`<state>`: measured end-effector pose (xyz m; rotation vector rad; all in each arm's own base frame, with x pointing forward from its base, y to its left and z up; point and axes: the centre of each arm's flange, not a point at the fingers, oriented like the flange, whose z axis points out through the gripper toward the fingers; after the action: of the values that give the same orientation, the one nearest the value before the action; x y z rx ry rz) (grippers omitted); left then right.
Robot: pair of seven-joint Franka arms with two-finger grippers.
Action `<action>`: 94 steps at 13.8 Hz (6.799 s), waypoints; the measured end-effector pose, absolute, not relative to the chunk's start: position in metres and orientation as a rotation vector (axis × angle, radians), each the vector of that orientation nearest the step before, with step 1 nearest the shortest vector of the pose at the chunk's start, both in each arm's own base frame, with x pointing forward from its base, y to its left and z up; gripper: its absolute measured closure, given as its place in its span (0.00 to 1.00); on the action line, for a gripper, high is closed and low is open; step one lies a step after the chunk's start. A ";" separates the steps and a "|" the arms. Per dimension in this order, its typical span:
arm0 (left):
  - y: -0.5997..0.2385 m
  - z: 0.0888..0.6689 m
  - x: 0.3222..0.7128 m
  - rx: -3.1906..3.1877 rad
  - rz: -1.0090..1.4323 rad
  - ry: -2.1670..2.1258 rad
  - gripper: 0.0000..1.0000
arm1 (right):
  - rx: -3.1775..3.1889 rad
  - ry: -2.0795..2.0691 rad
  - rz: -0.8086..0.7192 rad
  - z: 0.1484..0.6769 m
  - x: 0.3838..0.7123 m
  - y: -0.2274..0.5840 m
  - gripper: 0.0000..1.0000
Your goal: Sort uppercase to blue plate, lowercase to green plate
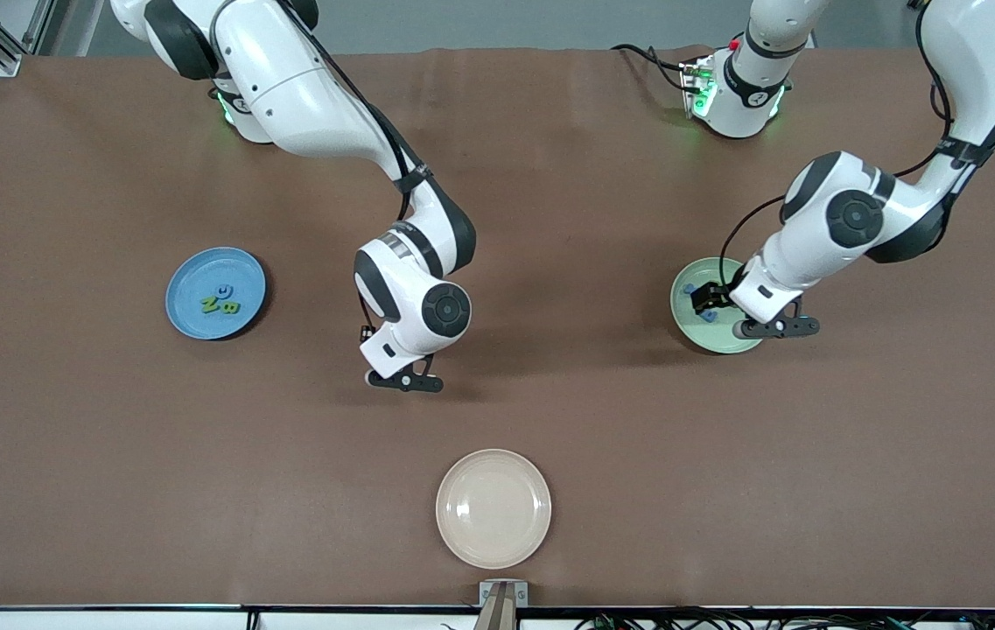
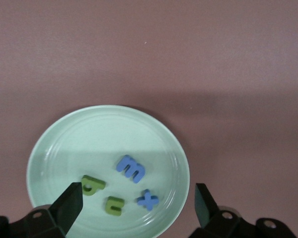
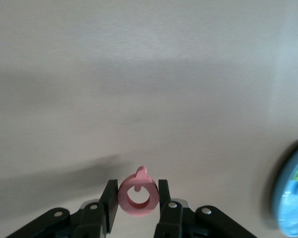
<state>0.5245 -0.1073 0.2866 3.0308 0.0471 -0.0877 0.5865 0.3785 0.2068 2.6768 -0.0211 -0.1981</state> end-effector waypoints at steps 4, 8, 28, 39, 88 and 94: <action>-0.065 0.322 0.527 3.069 -0.098 -0.037 0.01 | 2.609 0.168 -0.258 0.224 0.602 0.318 0.63; -0.019 0.375 0.540 3.162 0.012 0.010 0.00 | 2.608 0.340 -0.396 0.259 0.626 0.215 0.63; 0.034 0.643 0.565 3.125 0.192 0.174 0.00 | 2.727 0.314 -1.434 0.281 0.577 -0.001 0.63; 0.005 0.632 0.571 3.120 0.147 0.083 0.00 | 2.752 0.208 -1.463 0.299 0.579 -0.030 0.10; 0.008 0.636 0.549 3.130 0.113 0.049 0.00 | 3.105 -0.015 -0.194 0.591 0.593 -0.050 0.00; 0.008 0.637 0.550 3.130 0.121 0.049 0.00 | 3.110 0.024 -0.152 0.611 0.573 -0.035 0.00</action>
<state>0.5497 0.0081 0.6372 3.1301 0.0487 0.1213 0.5730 -0.0348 0.6107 3.1102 0.0242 -0.1524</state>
